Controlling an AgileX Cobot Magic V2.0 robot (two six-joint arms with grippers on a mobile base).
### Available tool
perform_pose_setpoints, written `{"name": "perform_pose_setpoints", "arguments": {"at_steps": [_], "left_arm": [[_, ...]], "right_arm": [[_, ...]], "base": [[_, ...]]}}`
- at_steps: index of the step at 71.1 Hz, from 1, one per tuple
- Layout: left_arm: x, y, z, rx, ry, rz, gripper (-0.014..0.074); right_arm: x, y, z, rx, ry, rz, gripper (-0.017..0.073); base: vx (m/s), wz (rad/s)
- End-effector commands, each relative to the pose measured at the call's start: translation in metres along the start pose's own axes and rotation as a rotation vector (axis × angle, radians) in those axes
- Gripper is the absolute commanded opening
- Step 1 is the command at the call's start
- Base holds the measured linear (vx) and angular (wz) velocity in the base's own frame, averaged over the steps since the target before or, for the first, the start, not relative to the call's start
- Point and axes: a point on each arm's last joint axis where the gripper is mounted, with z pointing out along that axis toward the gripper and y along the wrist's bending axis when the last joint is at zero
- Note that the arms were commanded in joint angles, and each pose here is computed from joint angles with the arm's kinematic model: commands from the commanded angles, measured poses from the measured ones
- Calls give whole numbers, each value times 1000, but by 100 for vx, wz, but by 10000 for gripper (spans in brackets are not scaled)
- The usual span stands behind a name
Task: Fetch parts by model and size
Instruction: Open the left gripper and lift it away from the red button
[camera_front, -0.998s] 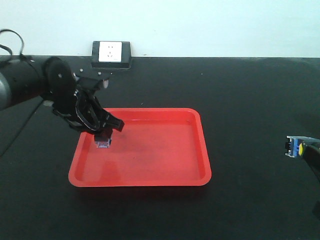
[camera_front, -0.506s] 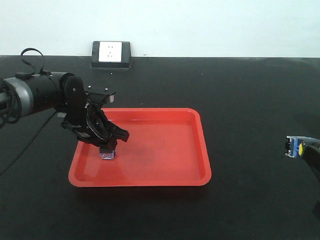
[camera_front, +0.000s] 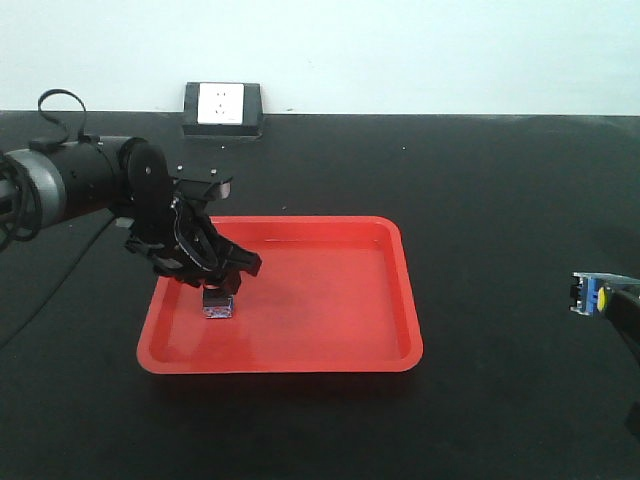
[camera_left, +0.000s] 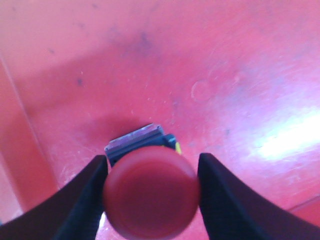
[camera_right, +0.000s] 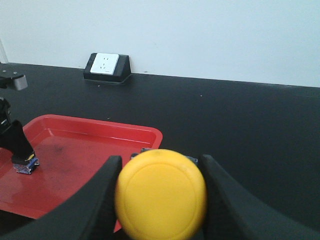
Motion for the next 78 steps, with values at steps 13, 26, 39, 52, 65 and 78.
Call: {"name": "perform_pose_setpoints", "arguments": {"at_steps": [13, 26, 39, 52, 65, 78], "left_arm": [[-16, -17, -97, 22, -254, 49, 391], [-3, -20, -153, -14, -373, 92, 391], [26, -25, -206, -11, -485, 108, 391], [72, -25, -248, -20, -630, 124, 391], [130, -19, -264, -42, -766, 141, 391], [191, -13, -264, -41, -925, 156, 391]], "right_arm": [[-17, 0, -1, 0, -99, -5, -10], [-17, 0, -1, 0, -99, -5, -10], [-17, 0, -1, 0, -99, -5, -10], [-17, 0, -1, 0, -99, -5, -10], [-17, 0, -1, 0, -99, -5, -10], [-17, 0, -1, 0, -99, -5, -10]], "base": [[0, 0], [0, 0], [0, 0], [0, 0], [0, 0], [0, 0]]}}
